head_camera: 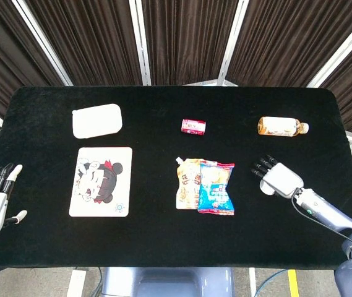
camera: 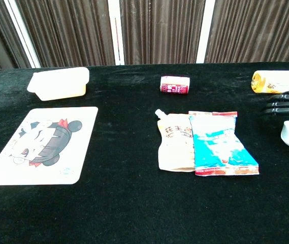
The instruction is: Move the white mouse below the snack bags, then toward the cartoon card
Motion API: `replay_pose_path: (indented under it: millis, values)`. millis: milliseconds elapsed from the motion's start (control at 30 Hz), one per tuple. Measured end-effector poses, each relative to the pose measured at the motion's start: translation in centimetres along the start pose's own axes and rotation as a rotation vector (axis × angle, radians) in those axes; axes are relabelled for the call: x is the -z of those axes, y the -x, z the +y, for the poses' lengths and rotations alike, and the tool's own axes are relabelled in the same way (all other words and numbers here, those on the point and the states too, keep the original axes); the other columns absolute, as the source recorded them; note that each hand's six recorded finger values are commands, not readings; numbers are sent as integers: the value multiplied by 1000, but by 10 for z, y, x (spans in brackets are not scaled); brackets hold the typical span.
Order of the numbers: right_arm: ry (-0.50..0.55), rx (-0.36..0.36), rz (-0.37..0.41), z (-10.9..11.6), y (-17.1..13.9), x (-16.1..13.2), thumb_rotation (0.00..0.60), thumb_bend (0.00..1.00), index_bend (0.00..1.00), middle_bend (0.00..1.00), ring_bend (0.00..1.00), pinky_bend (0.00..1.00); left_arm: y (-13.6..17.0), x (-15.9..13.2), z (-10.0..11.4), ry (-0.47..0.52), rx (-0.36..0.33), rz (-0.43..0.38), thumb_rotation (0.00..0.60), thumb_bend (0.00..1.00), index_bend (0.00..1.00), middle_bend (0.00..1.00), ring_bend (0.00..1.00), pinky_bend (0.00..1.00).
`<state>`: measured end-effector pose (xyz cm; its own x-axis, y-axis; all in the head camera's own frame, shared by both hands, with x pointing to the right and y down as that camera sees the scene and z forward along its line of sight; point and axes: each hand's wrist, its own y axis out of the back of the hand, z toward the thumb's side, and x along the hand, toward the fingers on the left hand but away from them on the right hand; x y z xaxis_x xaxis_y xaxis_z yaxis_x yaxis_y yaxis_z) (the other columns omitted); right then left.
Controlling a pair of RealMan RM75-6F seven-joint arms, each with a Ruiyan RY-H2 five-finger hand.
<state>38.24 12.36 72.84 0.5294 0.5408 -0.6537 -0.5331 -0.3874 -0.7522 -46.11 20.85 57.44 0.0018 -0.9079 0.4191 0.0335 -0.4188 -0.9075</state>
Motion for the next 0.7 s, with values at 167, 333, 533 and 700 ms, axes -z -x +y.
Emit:
replay_pose_path:
  millis: [167, 333, 533, 700]
  values:
    - [12, -15, 9, -2, 2, -2, 600, 40, 209, 310, 140, 302, -1, 0, -1, -9, 2, 3, 600, 0, 0, 0, 0, 0]
    - [21, 3, 21, 1, 3, -5, 600, 230, 419, 505, 276, 397, -1, 0, -3, -14, 2, 2, 600, 0, 0, 0, 0, 0]
    - [20, 21, 29, 4, 3, -8, 600, 353, 542, 613, 349, 472, -1, 0, -3, -12, 4, 1, 600, 0, 0, 0, 0, 0]
    - [9, 65, 29, 12, 1, -8, 600, 367, 545, 616, 353, 497, -1, 0, -3, -8, 5, -1, 600, 0, 0, 0, 0, 0]
